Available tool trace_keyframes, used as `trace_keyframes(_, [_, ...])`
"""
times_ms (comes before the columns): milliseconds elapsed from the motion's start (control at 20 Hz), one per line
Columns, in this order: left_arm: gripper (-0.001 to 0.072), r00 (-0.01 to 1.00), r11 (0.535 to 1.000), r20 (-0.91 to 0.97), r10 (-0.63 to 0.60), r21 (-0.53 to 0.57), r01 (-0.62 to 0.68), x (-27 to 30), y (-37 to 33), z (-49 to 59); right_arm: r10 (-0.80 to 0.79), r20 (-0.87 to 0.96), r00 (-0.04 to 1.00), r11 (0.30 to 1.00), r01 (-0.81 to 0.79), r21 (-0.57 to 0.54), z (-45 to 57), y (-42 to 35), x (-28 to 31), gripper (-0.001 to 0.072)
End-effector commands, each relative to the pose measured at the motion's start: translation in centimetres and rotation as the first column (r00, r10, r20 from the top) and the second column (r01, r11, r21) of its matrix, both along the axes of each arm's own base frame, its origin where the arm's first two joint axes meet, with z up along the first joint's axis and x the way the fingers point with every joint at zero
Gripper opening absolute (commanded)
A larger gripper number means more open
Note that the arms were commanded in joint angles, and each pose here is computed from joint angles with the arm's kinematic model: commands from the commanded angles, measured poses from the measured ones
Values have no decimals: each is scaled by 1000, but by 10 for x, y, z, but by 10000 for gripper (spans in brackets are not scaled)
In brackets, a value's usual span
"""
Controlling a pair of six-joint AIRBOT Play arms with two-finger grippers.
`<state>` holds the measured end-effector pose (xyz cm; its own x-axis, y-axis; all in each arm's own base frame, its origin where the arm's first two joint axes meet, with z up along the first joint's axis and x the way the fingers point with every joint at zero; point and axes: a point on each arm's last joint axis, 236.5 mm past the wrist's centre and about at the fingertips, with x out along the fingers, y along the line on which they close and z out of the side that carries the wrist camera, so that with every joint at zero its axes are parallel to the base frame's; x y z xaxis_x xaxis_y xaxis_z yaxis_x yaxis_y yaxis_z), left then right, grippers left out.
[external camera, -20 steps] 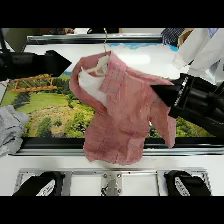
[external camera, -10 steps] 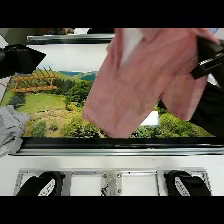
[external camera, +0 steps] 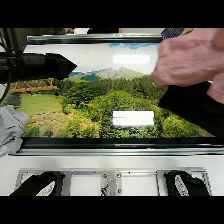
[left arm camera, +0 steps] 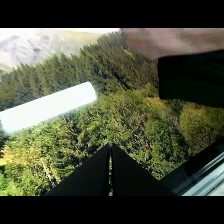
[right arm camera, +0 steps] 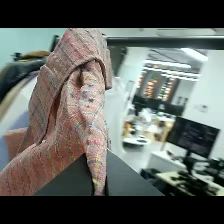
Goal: Fold the clothes and pants, and hang the long-sleeved shirts on hangers.
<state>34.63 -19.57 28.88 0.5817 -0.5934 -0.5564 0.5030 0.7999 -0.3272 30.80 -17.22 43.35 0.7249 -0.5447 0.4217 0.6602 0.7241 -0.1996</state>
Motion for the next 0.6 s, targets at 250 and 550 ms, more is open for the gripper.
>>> trace_keyframes(250, [16,998,999,-55,-28,15,29,8,-13,-21,-308,-1,951,949,308,71,1,-123,-64,7])
trace_keyframes(550, [16,998,999,-58,-30,17,31,8,-13,-22,-322,56,945,946,319,62,41,-150,-50,7])
